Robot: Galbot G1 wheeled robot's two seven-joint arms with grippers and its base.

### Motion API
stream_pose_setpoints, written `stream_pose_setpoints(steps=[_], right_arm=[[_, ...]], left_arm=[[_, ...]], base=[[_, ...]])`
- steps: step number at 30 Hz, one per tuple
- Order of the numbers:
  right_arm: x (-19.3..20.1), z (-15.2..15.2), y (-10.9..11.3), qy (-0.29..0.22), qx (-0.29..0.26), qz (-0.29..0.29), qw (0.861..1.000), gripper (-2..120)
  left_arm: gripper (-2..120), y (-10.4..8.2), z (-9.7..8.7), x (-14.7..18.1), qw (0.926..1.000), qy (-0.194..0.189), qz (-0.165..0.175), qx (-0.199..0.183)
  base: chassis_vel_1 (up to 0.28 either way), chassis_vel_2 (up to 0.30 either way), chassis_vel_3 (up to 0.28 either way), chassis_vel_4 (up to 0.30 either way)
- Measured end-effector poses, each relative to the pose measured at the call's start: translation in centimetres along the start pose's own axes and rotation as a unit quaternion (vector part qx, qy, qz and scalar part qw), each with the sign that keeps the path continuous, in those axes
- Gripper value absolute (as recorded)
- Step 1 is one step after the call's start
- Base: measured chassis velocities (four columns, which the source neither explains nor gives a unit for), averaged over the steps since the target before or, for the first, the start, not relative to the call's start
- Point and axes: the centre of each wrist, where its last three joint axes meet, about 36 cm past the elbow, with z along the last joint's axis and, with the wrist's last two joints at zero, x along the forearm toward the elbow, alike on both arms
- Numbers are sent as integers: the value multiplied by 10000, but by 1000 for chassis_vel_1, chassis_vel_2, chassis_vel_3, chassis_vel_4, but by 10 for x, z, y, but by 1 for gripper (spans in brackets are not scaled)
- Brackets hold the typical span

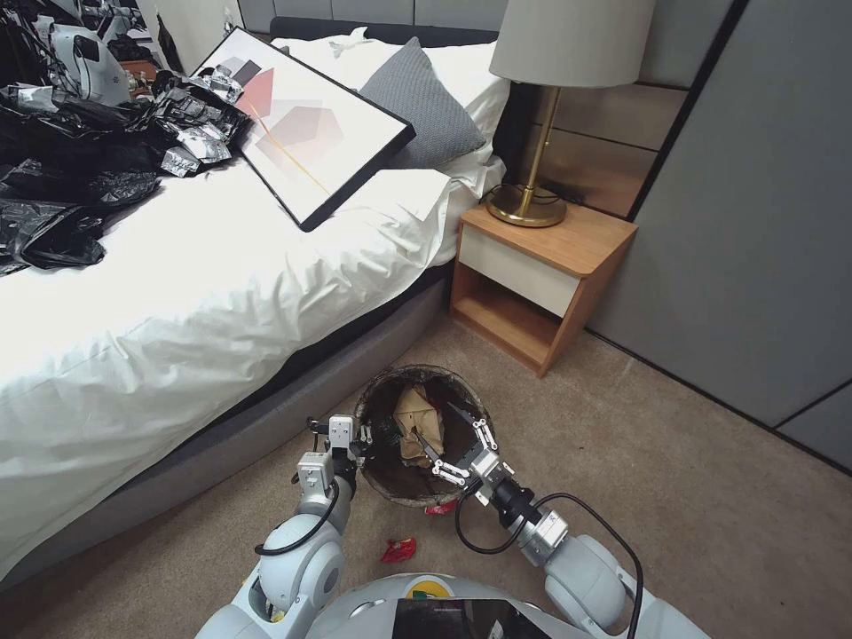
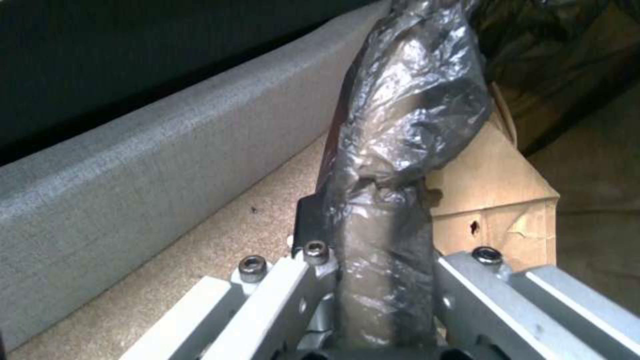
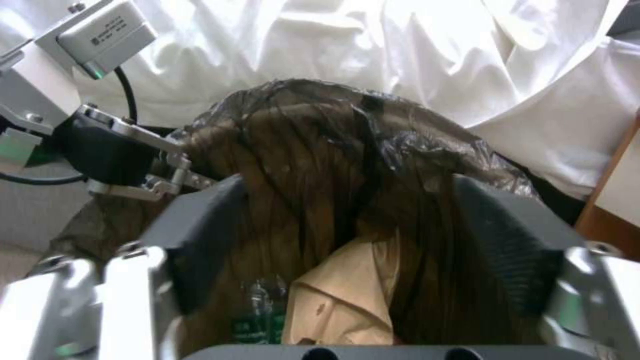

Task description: Pick up the trash bin, then pick up the garbage from the floor and place it into the trash bin.

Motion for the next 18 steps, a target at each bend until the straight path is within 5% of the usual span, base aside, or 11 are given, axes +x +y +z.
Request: stream_pose_setpoints(steps=[5, 9, 18], right_arm=[[-2, -5, 0, -69, 9, 70, 10000, 99], [-7, -18, -6, -253, 47, 239, 9994, 100], [-24, -66, -48, -556, 88, 1780, 9824, 100]], left_arm=[[3, -1, 0, -1, 10000, -5, 10, 15], [3, -1, 0, -1, 10000, 5, 11, 28], [3, 0, 1, -2, 10000, 21, -13, 22]], base=[[0, 0, 0, 0], [0, 0, 0, 0], [0, 0, 0, 0]])
